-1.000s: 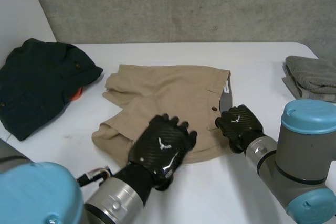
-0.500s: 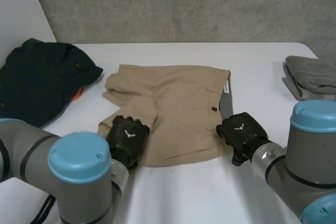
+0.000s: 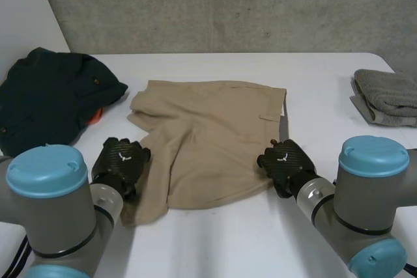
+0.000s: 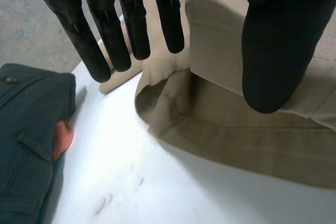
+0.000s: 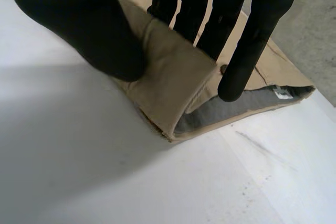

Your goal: Fold the laundry.

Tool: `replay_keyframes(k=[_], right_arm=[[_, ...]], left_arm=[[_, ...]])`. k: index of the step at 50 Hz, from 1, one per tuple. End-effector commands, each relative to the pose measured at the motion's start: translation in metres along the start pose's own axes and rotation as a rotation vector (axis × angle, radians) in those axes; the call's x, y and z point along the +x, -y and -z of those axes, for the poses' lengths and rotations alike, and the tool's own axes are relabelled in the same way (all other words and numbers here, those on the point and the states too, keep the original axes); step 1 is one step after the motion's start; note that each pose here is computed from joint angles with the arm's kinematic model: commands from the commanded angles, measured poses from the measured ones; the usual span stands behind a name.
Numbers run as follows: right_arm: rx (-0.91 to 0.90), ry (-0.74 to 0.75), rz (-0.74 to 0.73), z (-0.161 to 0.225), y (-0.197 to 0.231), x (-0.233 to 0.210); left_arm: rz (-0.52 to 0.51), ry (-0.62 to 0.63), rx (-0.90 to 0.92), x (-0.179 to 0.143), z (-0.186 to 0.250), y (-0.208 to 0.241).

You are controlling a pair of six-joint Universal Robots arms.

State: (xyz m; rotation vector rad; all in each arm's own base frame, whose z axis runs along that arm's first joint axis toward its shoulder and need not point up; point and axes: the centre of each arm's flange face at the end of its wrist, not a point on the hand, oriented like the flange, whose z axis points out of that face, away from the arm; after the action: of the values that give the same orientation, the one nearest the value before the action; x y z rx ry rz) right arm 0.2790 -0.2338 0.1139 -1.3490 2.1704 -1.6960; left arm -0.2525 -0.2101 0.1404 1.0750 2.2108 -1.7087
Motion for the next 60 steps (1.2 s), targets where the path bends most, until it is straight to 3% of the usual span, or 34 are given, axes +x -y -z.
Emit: replay_keyframes(k=[1, 12, 23, 38, 48, 52, 60], right_arm=[[-0.003, -0.059, -0.004, 0.000, 0.001, 0.008], [-0.002, -0.117, -0.008, 0.009, 0.009, 0.019], [-0.021, -0.149, -0.010, 0.010, 0.008, 0.022], [-0.020, -0.153, -0.010, 0.018, 0.014, 0.025], [-0.035, -0.126, 0.011, 0.046, 0.036, 0.031], [-0.064, -0.104, 0.069, 0.066, 0.050, 0.037], [-0.245, 0.004, 0.355, 0.111, 0.050, 0.043]], left_arm=[[0.002, -0.006, 0.048, -0.006, 0.024, 0.014], [-0.023, -0.116, -0.015, 0.009, 0.063, 0.011], [0.012, -0.156, -0.087, 0.020, 0.062, -0.008], [0.027, -0.086, -0.028, 0.024, 0.026, -0.015], [0.020, -0.060, -0.034, 0.012, 0.030, -0.009], [0.001, -0.069, -0.041, -0.001, 0.054, 0.006], [-0.055, -0.191, -0.148, -0.011, 0.118, 0.020]])
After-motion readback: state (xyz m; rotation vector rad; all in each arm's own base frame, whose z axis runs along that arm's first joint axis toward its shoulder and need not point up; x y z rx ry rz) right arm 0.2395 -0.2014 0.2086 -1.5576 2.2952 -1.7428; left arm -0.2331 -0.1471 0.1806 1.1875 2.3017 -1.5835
